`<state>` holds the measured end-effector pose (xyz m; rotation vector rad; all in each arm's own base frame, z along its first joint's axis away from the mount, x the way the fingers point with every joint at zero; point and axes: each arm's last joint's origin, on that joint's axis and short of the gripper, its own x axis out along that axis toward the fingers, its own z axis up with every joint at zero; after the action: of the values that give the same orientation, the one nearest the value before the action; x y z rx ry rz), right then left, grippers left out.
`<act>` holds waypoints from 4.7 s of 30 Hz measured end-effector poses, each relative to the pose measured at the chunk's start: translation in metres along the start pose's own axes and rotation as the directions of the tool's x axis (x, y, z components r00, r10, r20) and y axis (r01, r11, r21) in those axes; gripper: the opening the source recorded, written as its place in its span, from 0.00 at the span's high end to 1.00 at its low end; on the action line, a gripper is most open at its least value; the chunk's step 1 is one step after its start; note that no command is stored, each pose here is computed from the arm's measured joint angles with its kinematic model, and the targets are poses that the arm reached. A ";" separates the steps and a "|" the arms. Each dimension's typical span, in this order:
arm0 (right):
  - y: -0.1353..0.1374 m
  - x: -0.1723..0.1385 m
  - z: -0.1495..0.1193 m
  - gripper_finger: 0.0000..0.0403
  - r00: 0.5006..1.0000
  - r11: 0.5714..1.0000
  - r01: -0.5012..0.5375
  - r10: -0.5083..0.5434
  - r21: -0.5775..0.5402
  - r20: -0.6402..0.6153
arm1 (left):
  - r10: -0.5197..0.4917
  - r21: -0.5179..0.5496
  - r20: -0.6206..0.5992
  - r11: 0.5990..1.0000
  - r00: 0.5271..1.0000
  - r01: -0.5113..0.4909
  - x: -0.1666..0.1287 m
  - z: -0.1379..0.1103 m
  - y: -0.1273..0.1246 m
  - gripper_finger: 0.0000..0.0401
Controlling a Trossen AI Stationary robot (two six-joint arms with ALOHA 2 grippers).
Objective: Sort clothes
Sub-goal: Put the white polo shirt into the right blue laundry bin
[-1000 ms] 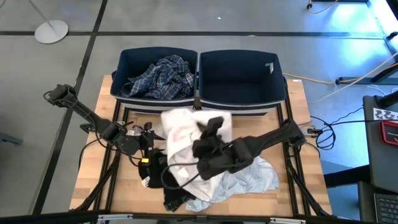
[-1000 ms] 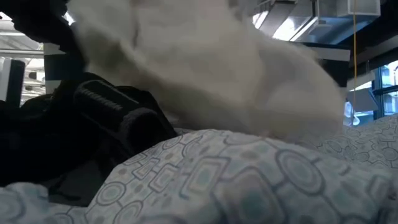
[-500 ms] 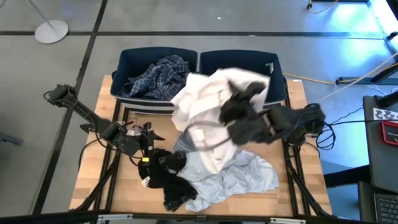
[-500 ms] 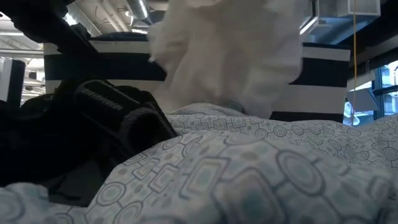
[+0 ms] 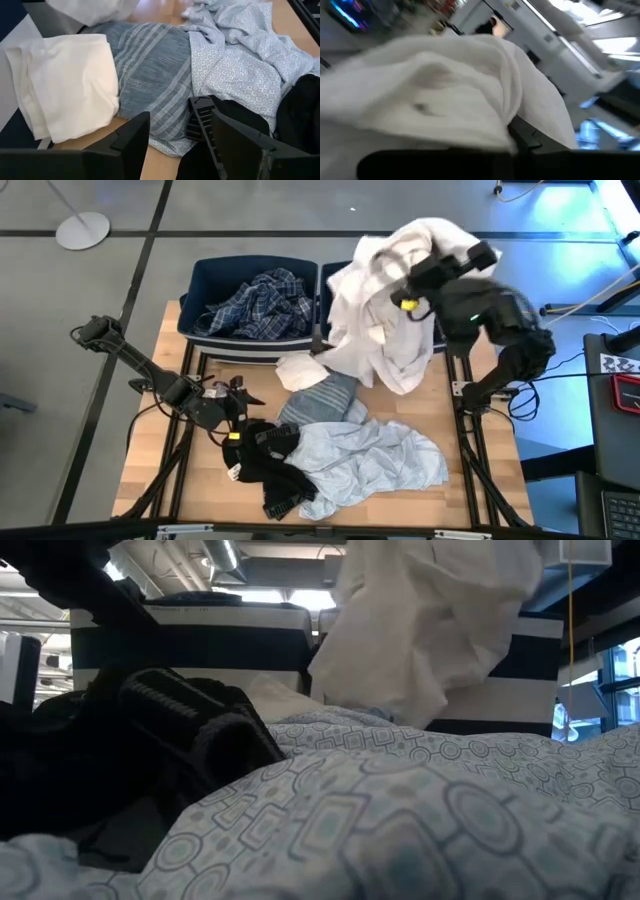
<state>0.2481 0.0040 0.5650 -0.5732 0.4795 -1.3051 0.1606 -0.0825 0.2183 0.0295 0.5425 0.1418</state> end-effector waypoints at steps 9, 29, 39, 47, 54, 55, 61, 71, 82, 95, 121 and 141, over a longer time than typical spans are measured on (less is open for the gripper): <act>-0.022 0.029 0.018 0.93 0.985 0.979 -0.090 0.060 0.185 0.162 | 0.059 -0.002 0.023 0.998 0.998 -0.059 0.000 0.001 0.002 0.49; 0.136 0.168 -0.143 0.93 0.830 0.924 -0.381 0.361 0.040 -0.425 | 0.080 -0.003 0.016 0.997 0.997 -0.080 0.000 -0.001 0.003 0.49; 0.180 0.176 -0.209 0.88 0.698 0.858 -0.507 0.466 0.084 -0.544 | 0.097 -0.005 0.023 0.995 0.995 -0.096 0.000 0.000 0.003 0.49; 0.168 0.176 -0.199 0.79 0.729 0.908 -0.400 0.395 0.121 -0.559 | 0.099 -0.003 0.024 0.995 0.995 -0.099 0.000 0.000 0.003 0.49; 0.132 0.174 -0.155 0.61 0.758 0.901 -0.375 0.432 0.216 -0.489 | 0.099 0.011 0.025 0.995 0.995 -0.100 0.000 0.000 0.003 0.49; 0.126 0.170 -0.148 0.60 0.755 0.894 -0.385 0.447 0.227 -0.480 | 0.099 0.011 0.025 0.995 0.995 -0.100 0.000 0.000 0.003 0.49; 0.100 0.136 -0.104 0.56 0.766 0.853 -0.465 0.521 0.236 -0.375 | 0.099 0.020 0.025 0.995 0.995 -0.100 0.000 0.000 0.003 0.49; 0.111 0.035 -0.063 0.58 0.699 0.723 -0.680 0.689 0.123 -0.189 | 0.099 0.010 0.025 0.995 0.995 -0.100 0.000 0.000 0.003 0.49; 0.178 -0.081 -0.108 0.58 0.492 0.495 -0.867 0.828 -0.064 -0.267 | 0.099 0.005 0.024 0.995 0.995 -0.100 0.000 0.000 0.003 0.49; 0.239 -0.096 -0.214 0.58 0.758 0.790 -0.612 0.594 0.020 -0.270 | 0.101 0.006 0.025 0.995 0.995 -0.101 0.000 0.000 0.003 0.49; 0.269 -0.038 -0.219 0.68 0.844 0.865 -0.485 0.502 0.128 -0.191 | 0.131 0.057 0.037 0.989 0.991 -0.133 0.000 0.000 0.004 0.49; 0.172 -0.027 -0.105 0.97 0.943 0.933 -0.321 0.330 -0.164 0.032 | 0.129 0.031 0.041 0.991 0.991 -0.130 0.000 0.001 0.004 0.49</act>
<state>0.3061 0.0459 0.3742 -0.6314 0.6043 -0.9360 0.1603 -0.0786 0.2193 0.0998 0.5039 0.2585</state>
